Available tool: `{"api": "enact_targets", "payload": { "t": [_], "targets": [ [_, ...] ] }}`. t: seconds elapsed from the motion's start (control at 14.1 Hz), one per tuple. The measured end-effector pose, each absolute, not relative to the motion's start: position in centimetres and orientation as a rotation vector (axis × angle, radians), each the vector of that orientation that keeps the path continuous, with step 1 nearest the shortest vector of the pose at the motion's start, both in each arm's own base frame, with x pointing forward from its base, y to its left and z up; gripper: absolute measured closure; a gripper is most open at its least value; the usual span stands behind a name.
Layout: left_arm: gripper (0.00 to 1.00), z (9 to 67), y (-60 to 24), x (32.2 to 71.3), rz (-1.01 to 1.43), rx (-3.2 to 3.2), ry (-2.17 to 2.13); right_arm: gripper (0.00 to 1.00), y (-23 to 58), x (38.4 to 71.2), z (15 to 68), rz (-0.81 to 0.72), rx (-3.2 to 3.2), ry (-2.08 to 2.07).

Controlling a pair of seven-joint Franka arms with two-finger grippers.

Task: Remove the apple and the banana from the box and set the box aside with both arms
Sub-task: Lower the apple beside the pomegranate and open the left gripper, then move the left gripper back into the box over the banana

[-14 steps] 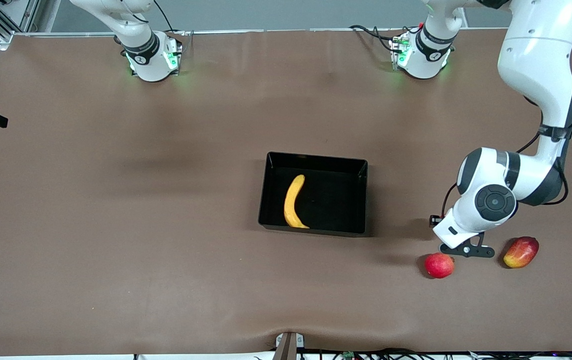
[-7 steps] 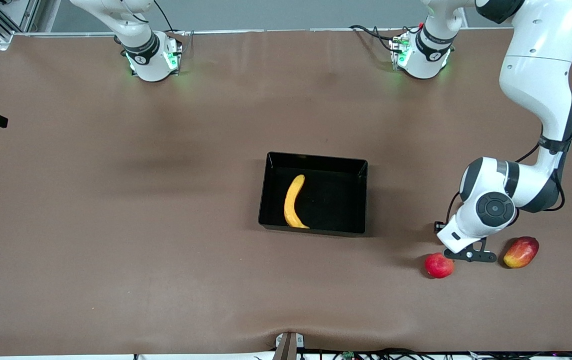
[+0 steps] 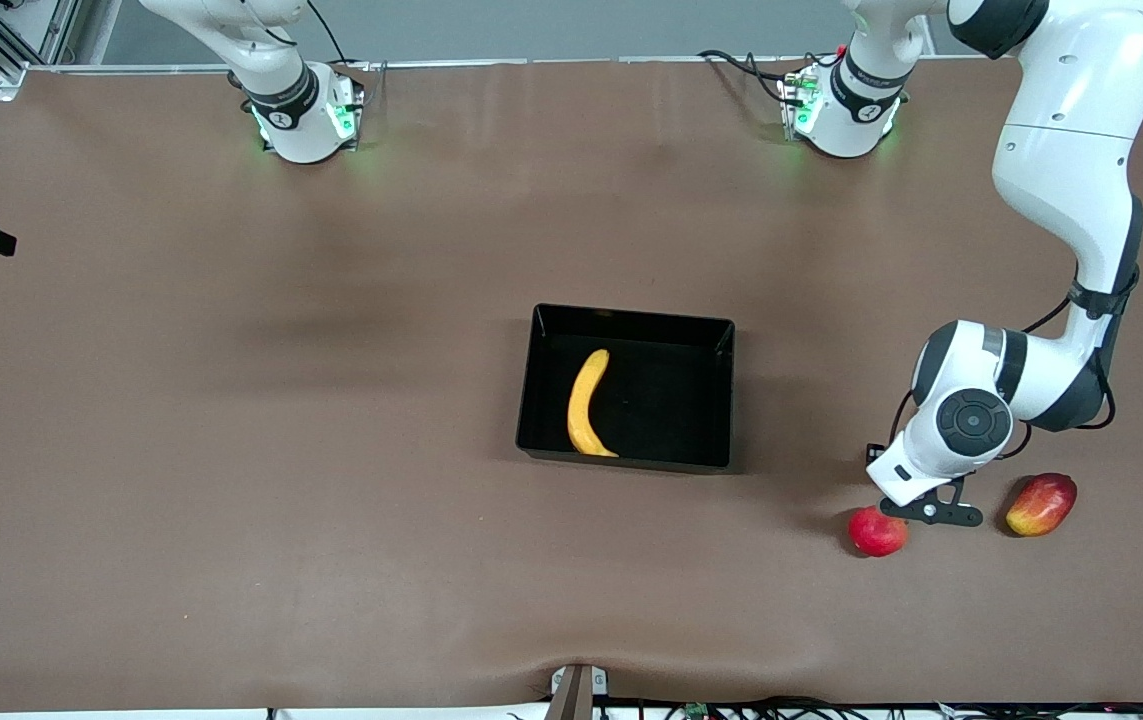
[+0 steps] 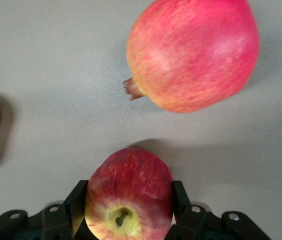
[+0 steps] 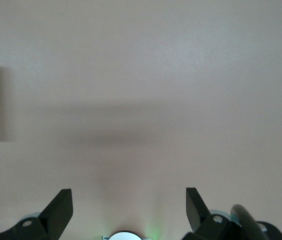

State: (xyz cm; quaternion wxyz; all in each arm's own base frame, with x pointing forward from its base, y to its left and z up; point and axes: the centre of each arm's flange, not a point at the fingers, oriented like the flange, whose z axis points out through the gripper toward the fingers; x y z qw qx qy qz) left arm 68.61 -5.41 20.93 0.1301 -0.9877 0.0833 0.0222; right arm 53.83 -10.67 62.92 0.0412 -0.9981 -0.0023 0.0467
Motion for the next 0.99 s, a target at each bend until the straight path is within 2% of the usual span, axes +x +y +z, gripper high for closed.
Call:
{"api": "enact_targets", "payload": {
  "t": [0.07,0.21,0.28,0.64,0.99],
  "targets": [
    [0.24,20.9,-5.0,68.7,0.065,-2.869,0.235,0.0,-10.7,53.9,62.9,0.144,-3.056,-0.007],
    [0.04,21.2,-4.5,68.9,0.054,-2.871,0.224,0.0,-10.7,53.9,62.8,0.145,-3.055,-0.007],
    [0.0,21.5,-4.5,69.1,0.044,-2.873,0.223,0.0,-10.7,53.9,62.8,0.146,-3.055,-0.007],
    [0.0,25.3,-8.4,69.0,0.03,-2.938,0.206,0.0,-10.7,54.4,61.8,0.174,-3.051,-0.012],
    [0.0,30.6,-20.5,65.5,0.064,-3.042,0.107,0.0,-10.6,54.7,61.4,0.185,-3.049,-0.017]
  ]
}}
